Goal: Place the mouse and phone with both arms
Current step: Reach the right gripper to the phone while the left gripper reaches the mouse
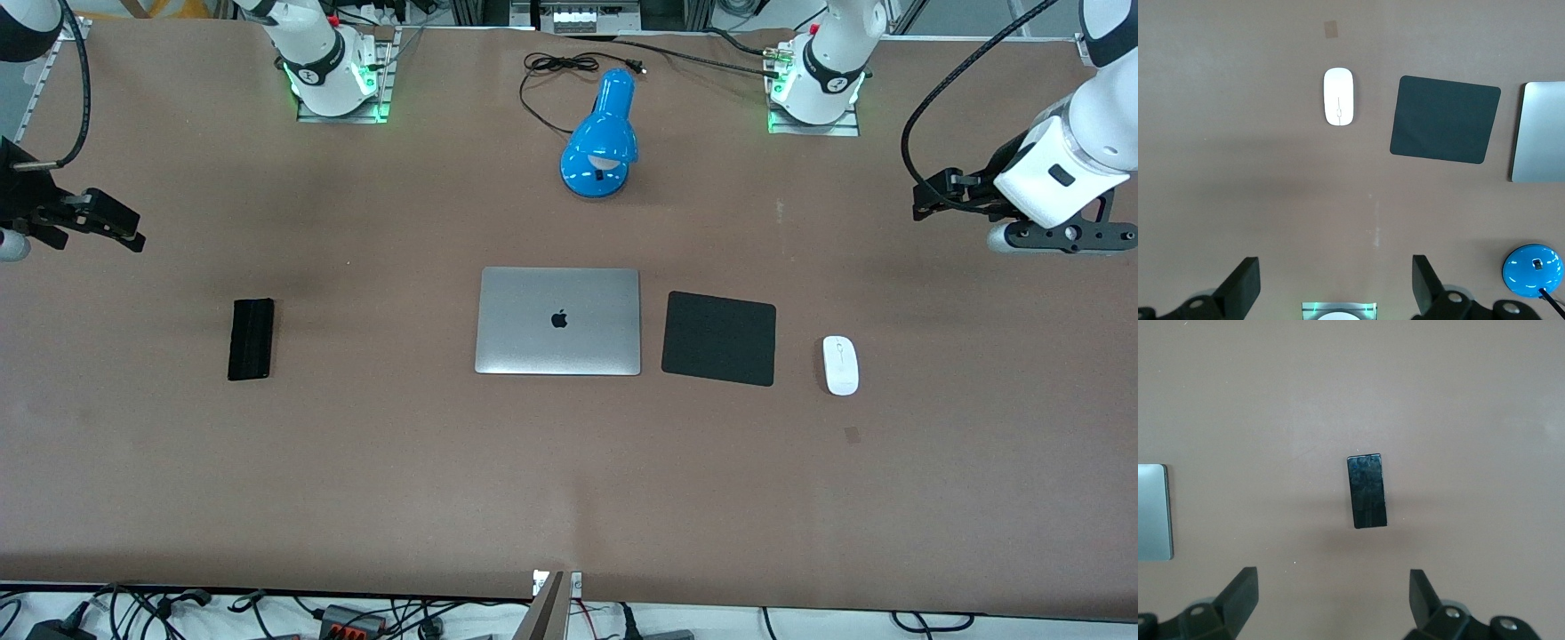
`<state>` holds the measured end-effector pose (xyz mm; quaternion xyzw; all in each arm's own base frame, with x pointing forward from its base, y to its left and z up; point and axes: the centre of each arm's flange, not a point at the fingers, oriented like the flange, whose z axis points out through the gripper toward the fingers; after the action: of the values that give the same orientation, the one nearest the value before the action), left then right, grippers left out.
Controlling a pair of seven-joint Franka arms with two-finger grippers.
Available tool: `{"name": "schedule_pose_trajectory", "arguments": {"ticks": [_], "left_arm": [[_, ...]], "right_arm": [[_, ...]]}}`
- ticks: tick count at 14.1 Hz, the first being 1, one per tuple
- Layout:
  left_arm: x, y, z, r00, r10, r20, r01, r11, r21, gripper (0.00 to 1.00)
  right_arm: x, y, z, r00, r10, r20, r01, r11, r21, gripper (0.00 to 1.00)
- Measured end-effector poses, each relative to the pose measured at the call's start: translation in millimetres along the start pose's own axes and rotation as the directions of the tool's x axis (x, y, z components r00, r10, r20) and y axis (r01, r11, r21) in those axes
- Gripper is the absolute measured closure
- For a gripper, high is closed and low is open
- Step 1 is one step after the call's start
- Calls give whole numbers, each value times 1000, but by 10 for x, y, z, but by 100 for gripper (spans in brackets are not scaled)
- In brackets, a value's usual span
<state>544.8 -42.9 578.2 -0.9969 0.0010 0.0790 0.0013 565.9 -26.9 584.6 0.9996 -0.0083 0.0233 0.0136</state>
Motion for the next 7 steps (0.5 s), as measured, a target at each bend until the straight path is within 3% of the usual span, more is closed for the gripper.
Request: {"name": "schedule_pose_trajectory", "arguments": {"ticks": [7], "left_arm": [[29,-6,37,1000,-3,8,3,1000,-23,0]], "right_arm": [[-44,12,-47,1000,2,8,-2,1000,0,0]]}}
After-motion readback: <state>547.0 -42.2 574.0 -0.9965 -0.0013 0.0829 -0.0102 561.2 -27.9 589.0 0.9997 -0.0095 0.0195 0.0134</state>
